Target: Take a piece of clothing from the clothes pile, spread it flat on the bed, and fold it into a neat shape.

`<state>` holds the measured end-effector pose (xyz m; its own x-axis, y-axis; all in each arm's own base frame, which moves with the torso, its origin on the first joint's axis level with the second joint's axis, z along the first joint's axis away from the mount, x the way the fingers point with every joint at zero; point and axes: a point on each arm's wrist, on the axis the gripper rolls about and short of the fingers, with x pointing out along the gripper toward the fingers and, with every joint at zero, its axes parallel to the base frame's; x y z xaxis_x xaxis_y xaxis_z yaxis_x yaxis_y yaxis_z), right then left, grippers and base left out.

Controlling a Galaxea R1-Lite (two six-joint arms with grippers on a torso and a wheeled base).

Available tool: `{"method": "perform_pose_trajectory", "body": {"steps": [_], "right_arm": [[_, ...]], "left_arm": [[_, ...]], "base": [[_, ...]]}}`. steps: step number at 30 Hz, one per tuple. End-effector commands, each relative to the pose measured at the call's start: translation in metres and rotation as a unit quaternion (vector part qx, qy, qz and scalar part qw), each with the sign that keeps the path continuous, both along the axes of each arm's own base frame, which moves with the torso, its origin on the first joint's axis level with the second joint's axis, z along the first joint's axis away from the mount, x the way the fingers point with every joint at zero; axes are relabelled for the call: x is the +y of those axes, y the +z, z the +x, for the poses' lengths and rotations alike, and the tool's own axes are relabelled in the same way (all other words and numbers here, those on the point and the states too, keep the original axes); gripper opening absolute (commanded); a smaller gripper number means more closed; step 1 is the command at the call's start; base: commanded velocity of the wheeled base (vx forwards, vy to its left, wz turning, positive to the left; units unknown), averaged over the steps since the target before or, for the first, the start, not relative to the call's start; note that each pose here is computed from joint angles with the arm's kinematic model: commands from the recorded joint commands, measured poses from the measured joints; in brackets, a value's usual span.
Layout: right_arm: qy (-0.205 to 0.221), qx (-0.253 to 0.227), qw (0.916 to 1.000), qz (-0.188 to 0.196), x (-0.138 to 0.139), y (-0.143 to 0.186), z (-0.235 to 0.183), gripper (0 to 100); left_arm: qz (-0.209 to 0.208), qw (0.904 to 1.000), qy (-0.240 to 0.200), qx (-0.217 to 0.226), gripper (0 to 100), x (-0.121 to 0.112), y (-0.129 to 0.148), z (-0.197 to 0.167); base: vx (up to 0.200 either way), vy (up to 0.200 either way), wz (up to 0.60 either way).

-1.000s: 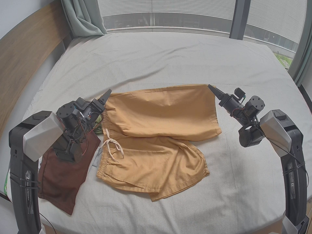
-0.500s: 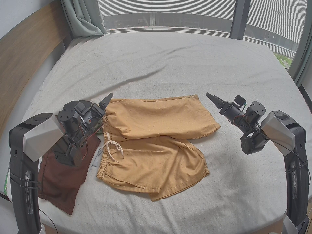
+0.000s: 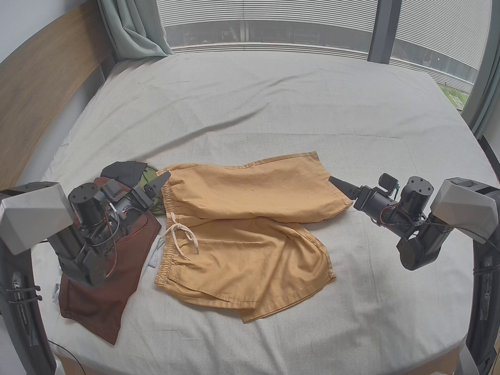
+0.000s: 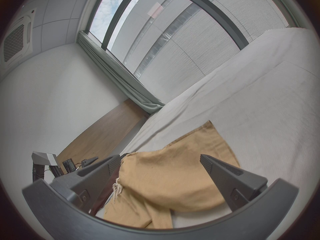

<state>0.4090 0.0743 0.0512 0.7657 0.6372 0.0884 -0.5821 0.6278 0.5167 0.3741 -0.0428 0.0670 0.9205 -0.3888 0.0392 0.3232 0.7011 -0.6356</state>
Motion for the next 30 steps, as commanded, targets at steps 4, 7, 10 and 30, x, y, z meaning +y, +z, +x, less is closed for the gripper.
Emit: {"method": "perform_pose_trajectory", "body": {"steps": [4, 7, 10, 30], "right_arm": [[0.028, 0.035, 0.9989, -0.010, 0.011, 0.027, -0.064, 100], [0.039, 0.058, 0.9974, -0.017, 0.014, 0.028, -0.089, 100], [0.049, 0.073, 0.9957, -0.030, 0.017, 0.023, -0.102, 100], [0.060, 0.078, 0.9918, -0.082, 0.014, 0.010, -0.124, 100]], "left_arm": [[0.018, 0.9992, -0.028, -0.022, 100, 0.028, 0.047, -0.063], [0.049, 0.9972, -0.053, -0.018, 100, 0.034, 0.050, -0.094], [0.064, 0.9952, -0.074, -0.008, 100, 0.033, 0.046, -0.112], [0.123, 0.9861, -0.112, 0.001, 100, 0.034, 0.030, -0.130]], "base": [[0.000, 0.000, 0.00], [0.000, 0.000, 0.00], [0.000, 0.000, 0.00], [0.000, 0.000, 0.00]]}}
